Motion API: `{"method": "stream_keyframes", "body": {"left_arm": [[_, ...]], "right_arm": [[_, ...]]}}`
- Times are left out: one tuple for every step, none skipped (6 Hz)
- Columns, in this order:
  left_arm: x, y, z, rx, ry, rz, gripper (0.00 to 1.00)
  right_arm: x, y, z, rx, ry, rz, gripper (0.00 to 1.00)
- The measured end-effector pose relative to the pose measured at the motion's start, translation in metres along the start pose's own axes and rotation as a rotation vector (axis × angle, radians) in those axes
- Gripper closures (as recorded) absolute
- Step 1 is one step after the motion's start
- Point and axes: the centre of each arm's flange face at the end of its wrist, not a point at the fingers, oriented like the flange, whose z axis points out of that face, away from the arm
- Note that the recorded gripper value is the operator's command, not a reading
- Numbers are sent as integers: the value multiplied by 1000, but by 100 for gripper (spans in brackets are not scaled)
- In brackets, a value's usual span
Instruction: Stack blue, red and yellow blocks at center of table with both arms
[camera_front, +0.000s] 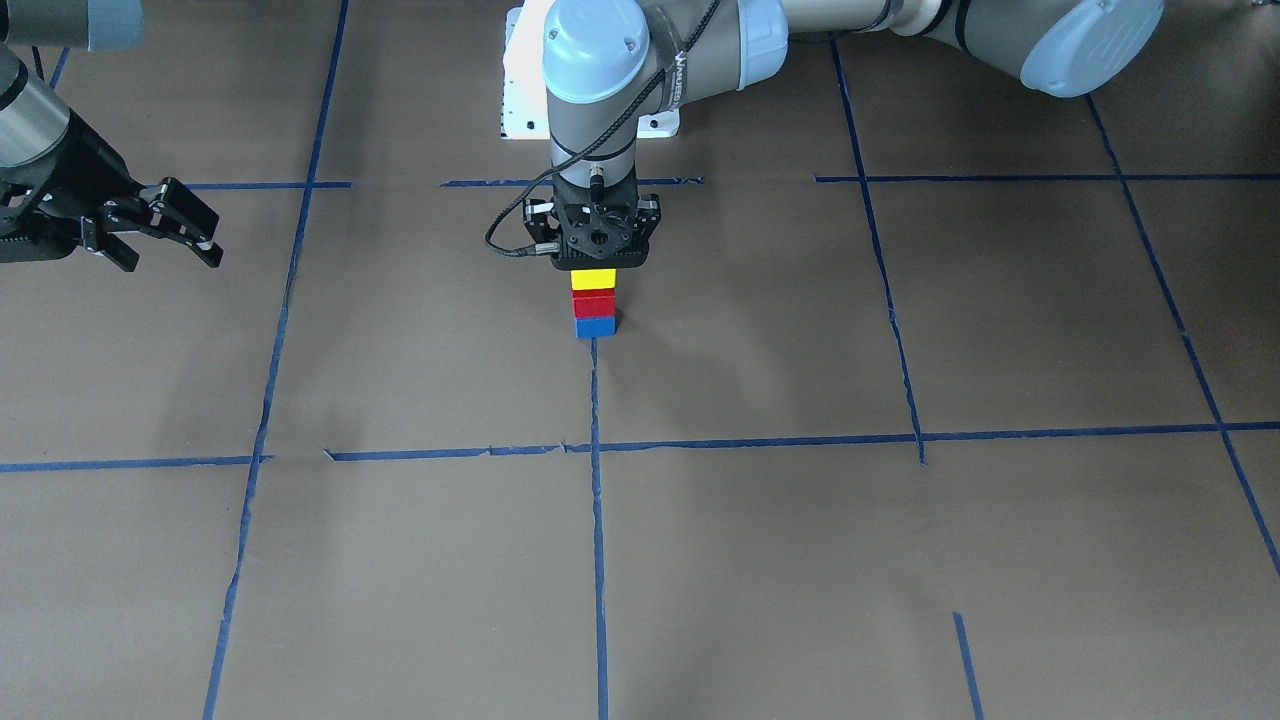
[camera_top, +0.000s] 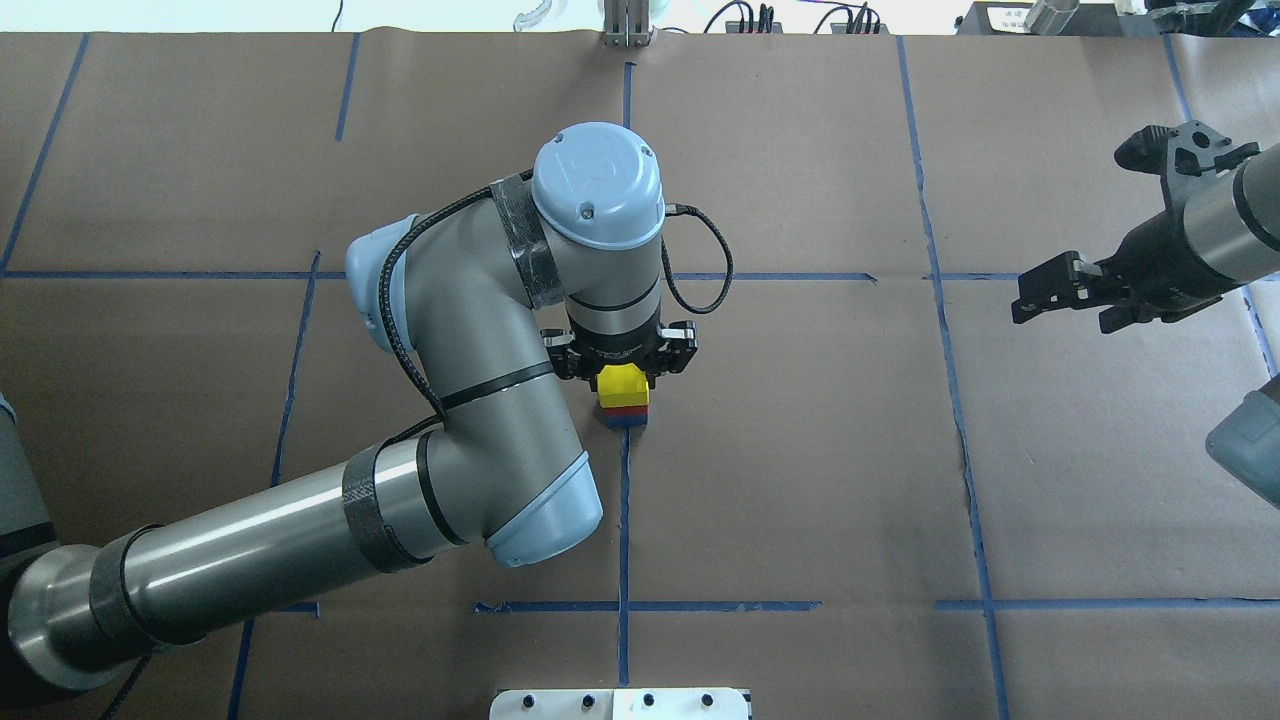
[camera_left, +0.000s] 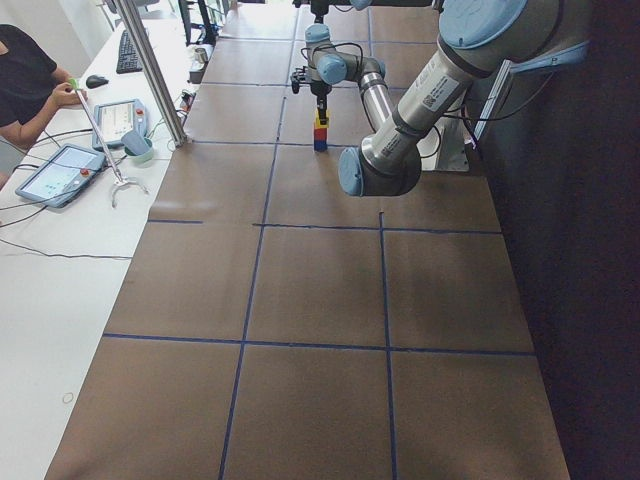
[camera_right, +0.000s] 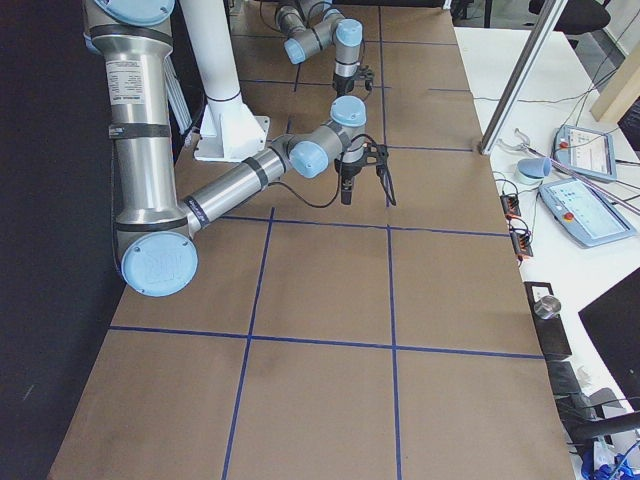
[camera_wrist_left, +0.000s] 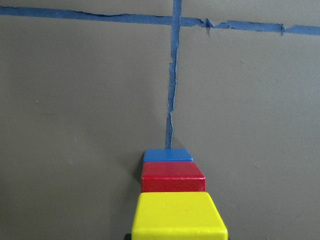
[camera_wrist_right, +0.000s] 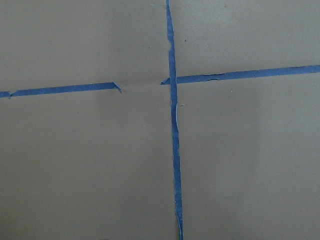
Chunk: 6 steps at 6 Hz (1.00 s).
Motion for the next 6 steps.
{"method": "stream_keyframes", "body": {"left_arm": [[1, 0, 0, 2, 1, 1, 91], [2, 0, 0, 4, 2, 2, 82], [2, 1, 1, 11, -1, 5, 72], [3, 3, 4, 22, -7, 10, 33], [4, 5, 6, 27, -9, 13, 0], [5, 5, 6, 28, -9, 16, 0]], "right_arm": [[0, 0, 0, 0, 0, 0, 0], [0, 0, 0, 0, -1, 0, 0], [0, 0, -1, 0, -2, 0, 0], [0, 0, -1, -1, -2, 1, 0], [0, 0, 0, -1, -1, 1, 0], [0, 0, 0, -1, -1, 1, 0]]}}
